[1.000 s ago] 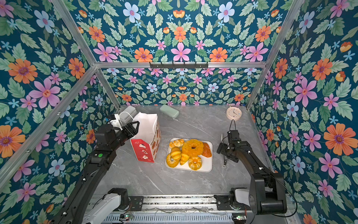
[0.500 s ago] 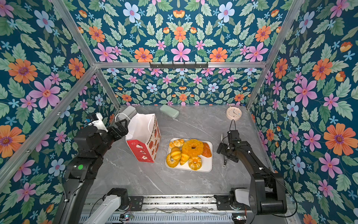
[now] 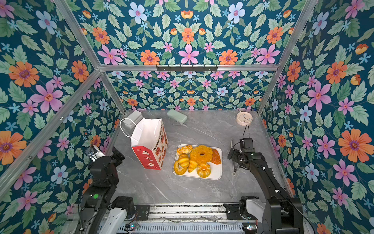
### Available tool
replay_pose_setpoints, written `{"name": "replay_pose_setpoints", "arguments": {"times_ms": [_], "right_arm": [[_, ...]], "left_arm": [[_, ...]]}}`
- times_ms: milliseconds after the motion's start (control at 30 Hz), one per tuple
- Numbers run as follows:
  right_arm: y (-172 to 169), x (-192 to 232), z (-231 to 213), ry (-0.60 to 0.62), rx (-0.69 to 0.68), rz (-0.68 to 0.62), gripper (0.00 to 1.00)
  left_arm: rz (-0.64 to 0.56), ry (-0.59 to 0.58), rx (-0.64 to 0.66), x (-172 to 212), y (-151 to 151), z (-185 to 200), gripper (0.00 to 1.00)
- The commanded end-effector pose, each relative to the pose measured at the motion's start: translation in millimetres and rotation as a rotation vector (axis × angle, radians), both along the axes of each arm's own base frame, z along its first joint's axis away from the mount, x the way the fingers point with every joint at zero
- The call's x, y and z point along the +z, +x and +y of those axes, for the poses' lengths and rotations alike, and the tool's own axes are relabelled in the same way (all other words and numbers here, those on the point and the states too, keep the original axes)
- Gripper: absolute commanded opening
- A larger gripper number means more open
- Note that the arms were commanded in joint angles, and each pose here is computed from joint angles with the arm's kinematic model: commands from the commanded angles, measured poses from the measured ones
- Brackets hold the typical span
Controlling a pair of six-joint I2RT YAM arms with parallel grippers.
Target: Take the fake bread out of the paper bag
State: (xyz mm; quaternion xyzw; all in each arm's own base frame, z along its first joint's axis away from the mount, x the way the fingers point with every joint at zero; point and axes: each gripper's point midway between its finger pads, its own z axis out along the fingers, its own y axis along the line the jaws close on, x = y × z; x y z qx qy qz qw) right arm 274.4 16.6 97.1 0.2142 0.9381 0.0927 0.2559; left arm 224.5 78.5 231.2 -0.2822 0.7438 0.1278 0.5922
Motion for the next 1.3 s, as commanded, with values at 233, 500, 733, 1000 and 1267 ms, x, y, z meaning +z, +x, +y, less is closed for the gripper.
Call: {"name": "replay_pose_setpoints", "arguments": {"times_ms": [233,500,733,1000,1267], "right_arm": [[8,30,4,-0.033,0.058,-0.2,0.99],[12,26,8,-0.065,0.097,-0.233,0.99],[23,41,-8,-0.193,0.059,-0.3,0.99],[56,69,-26,-0.335,0.016,-0.477,0.99],[84,50,-26,-0.463,0.075,-0.64,0.99]], "left_arm": [[-0.217,0.114,-0.114,-50,49,-19,0.89],[-0.155,0.209,-0.255,-66,87,-42,0.89],[-0.138,0.233,-0.287,-80,118,-47,0.9],[-0.098,0.234,-0.329,-101,142,-48,0.9],[-0.032,0.22,-0.361,-117,157,-50,0.97]]}}
